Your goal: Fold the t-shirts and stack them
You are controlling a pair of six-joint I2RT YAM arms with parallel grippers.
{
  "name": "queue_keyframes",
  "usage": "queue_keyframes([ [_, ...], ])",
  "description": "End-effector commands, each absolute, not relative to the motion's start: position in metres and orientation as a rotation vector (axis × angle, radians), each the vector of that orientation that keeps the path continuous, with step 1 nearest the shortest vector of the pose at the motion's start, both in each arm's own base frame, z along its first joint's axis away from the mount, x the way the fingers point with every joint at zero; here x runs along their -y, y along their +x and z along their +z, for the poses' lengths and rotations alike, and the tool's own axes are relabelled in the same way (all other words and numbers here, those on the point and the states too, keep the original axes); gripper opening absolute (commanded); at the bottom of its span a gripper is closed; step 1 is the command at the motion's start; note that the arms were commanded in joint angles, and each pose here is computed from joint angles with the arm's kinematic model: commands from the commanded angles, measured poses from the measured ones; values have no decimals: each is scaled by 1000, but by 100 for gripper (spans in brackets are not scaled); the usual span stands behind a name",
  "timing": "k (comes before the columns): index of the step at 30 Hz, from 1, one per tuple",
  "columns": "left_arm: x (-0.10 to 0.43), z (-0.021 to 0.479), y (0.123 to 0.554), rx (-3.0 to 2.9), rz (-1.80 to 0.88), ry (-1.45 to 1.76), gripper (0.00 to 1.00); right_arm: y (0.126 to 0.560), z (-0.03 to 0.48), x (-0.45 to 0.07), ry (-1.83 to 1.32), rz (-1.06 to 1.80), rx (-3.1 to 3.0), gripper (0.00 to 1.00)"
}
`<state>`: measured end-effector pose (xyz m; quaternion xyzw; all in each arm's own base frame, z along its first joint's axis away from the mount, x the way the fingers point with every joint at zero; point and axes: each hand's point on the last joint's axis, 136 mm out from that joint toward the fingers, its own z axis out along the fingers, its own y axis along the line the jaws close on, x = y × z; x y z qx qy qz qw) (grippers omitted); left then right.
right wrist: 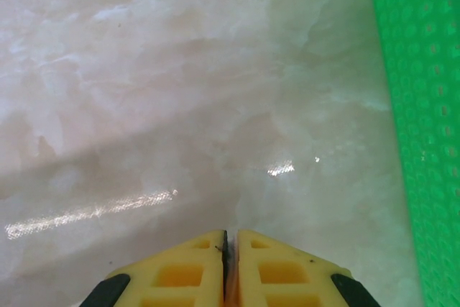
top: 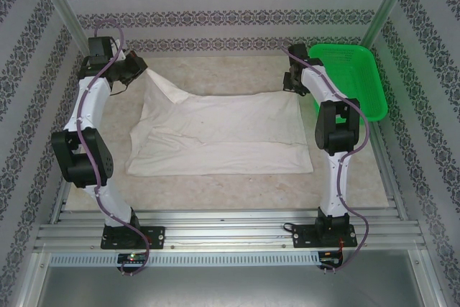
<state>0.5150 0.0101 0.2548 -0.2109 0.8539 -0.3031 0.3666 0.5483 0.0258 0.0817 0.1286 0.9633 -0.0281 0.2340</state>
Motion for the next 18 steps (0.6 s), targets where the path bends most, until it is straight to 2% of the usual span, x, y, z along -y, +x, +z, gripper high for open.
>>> queue_keyframes([
  [1,-12,277,521,-2118,-817,-497,0,548,111,-25,352,-68,-2576,11],
  [9,-15,258,520,-2142,-834,-548,0,546,101,-23,359,-51,-2602,12],
  [18,-23,227,562,-2114,-880,-630,0,560,89,-25,381,-27,-2620,12],
])
